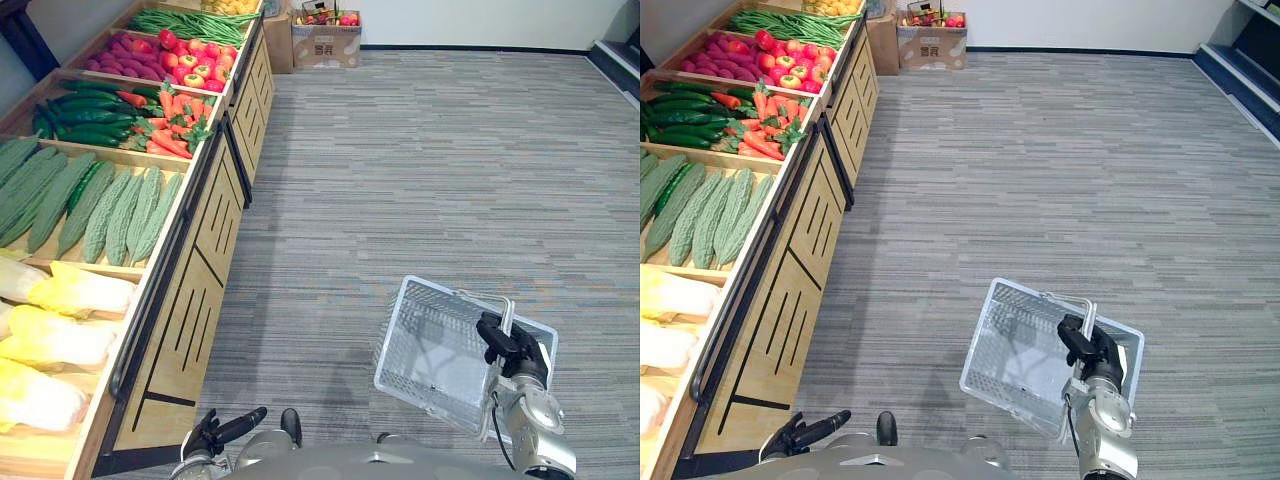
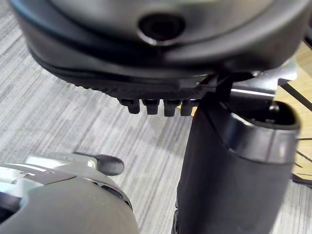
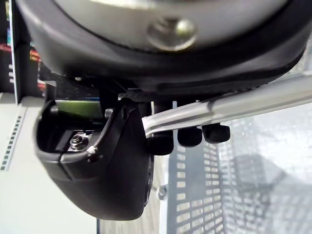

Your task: Pick vegetable in the basket

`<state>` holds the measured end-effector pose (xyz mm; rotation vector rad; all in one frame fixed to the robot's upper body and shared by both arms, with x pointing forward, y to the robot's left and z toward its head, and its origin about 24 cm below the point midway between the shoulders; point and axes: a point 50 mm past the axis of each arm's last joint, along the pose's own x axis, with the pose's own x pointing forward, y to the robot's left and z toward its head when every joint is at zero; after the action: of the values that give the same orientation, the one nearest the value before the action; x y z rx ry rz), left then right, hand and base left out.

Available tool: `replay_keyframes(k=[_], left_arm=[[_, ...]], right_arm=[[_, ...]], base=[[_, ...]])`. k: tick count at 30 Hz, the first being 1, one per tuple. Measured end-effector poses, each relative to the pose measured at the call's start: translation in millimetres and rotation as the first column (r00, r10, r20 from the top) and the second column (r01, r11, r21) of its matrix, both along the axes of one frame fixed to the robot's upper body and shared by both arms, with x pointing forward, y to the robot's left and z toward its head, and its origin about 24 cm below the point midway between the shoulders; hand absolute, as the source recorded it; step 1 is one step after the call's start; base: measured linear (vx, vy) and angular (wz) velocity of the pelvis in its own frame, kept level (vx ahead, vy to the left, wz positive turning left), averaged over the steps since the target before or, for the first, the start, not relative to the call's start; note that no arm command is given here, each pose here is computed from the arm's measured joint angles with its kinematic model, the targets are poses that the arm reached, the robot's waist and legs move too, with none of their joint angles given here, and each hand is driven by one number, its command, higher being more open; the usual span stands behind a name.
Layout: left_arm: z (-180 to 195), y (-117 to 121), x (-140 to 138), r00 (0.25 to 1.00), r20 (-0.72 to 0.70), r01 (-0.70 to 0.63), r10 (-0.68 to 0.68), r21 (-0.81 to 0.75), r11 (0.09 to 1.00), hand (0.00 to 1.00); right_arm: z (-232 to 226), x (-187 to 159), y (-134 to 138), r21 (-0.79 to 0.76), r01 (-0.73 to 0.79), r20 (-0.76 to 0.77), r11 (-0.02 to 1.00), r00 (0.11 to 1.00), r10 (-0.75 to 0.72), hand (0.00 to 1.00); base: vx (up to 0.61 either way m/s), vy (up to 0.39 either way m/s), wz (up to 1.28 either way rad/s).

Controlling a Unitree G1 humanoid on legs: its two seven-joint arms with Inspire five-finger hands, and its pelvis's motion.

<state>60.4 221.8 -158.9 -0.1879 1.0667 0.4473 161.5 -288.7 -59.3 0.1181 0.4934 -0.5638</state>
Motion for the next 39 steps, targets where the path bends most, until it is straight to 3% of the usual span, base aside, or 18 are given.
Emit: replay_keyframes(k=[12,27,39], left_arm=[[-0.1,2.7,-0.9,1.000,-0.007,0.002,-0.002,0.006,1.000,1.00],[0.4,4.4,-0.3,1.000,-0.003,-0.007,0.007,0.009,1.000,1.00],[5.4,16.3,4.8,0.999,0.032,-0.037,0.036,0.035,0.999,1.00]], right_arm=[[1.2,3.7,1.4,-0.003,-0.004,0.006,1.000,1.000,0.004,0.00],[13.2,42.0,26.8,0.008,-0.138,0.085,0.990,0.987,0.137,0.00],[17.9,42.0,17.3,-0.024,-0.105,0.089,0.994,0.990,0.106,0.00]], base=[[0.02,0.013,-0.06],[0.02,0.012,-0.05],[-0.07,0.061,0.23]])
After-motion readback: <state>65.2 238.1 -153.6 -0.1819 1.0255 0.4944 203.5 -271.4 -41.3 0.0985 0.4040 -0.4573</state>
